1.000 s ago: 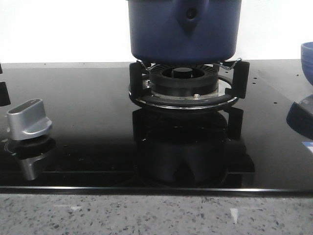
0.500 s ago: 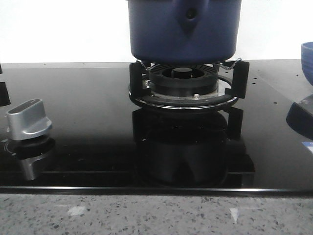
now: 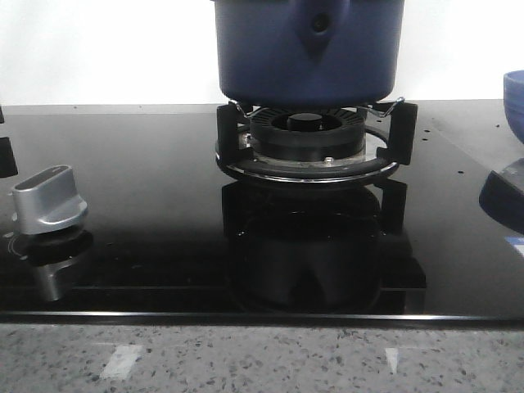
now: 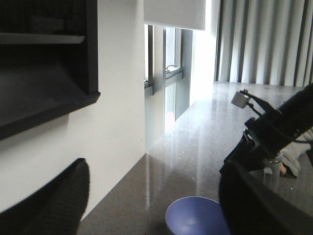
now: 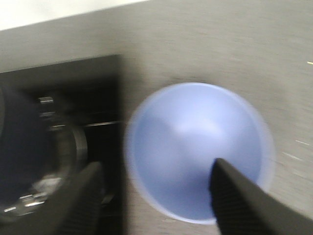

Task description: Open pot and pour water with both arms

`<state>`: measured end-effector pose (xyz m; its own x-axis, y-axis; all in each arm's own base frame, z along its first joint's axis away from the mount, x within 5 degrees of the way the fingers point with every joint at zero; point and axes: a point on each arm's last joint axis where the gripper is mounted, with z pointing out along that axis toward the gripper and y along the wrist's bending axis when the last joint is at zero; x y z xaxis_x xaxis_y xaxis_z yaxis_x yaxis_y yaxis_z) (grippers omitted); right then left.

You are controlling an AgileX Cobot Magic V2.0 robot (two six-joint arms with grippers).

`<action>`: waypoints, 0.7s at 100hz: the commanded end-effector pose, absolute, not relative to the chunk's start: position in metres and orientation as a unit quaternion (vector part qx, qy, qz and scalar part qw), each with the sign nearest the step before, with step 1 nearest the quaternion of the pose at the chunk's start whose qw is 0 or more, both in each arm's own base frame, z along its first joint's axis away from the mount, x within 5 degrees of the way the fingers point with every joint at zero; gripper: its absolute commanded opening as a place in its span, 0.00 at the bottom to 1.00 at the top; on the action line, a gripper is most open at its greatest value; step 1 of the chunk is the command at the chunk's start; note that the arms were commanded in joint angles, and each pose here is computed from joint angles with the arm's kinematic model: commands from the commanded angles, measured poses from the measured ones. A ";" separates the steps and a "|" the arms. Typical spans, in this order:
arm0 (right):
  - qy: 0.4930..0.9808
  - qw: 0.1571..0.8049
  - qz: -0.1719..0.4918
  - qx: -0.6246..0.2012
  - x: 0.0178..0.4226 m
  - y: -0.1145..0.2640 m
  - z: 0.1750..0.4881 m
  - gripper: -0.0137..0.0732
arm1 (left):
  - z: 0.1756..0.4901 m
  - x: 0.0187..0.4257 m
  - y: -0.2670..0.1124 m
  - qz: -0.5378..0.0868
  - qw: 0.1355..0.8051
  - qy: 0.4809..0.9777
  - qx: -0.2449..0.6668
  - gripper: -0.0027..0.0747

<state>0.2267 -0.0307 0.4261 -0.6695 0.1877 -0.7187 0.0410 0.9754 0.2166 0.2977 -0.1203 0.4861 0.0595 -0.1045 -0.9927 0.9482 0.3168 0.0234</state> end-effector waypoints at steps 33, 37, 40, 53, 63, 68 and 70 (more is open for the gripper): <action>0.777 0.590 0.220 -0.014 0.213 0.006 0.446 0.10 | 0.540 0.233 -0.052 -0.321 0.657 0.598 0.327 0.01; 0.767 0.608 0.206 -0.018 0.208 0.008 0.443 0.10 | 0.541 0.229 -0.047 -0.290 0.663 0.610 0.322 0.01; 0.756 0.625 0.194 -0.013 0.204 0.008 0.442 0.10 | 0.542 0.222 -0.043 -0.266 0.672 0.616 0.313 0.01; 0.728 0.668 0.154 -0.023 0.181 0.012 0.427 0.10 | 0.540 0.199 -0.030 -0.197 0.721 0.622 0.232 0.01; 0.714 0.688 0.123 -0.043 0.159 0.014 0.413 0.10 | 0.526 0.174 -0.022 -0.137 0.765 0.606 0.170 0.01; 0.711 0.692 0.110 -0.053 0.148 0.015 0.405 0.10 | 0.508 0.166 -0.021 -0.117 0.772 0.606 0.152 0.01; 0.711 0.692 0.106 -0.057 0.144 0.015 0.401 0.10 | 0.505 0.159 -0.022 -0.109 0.777 0.600 0.154 0.01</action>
<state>0.1627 0.0173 0.3974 -0.1440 0.0938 -0.9851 -0.2640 0.9558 0.1296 0.1855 -0.0251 0.5097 0.1495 0.0506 -0.9875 0.4737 0.8730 0.1165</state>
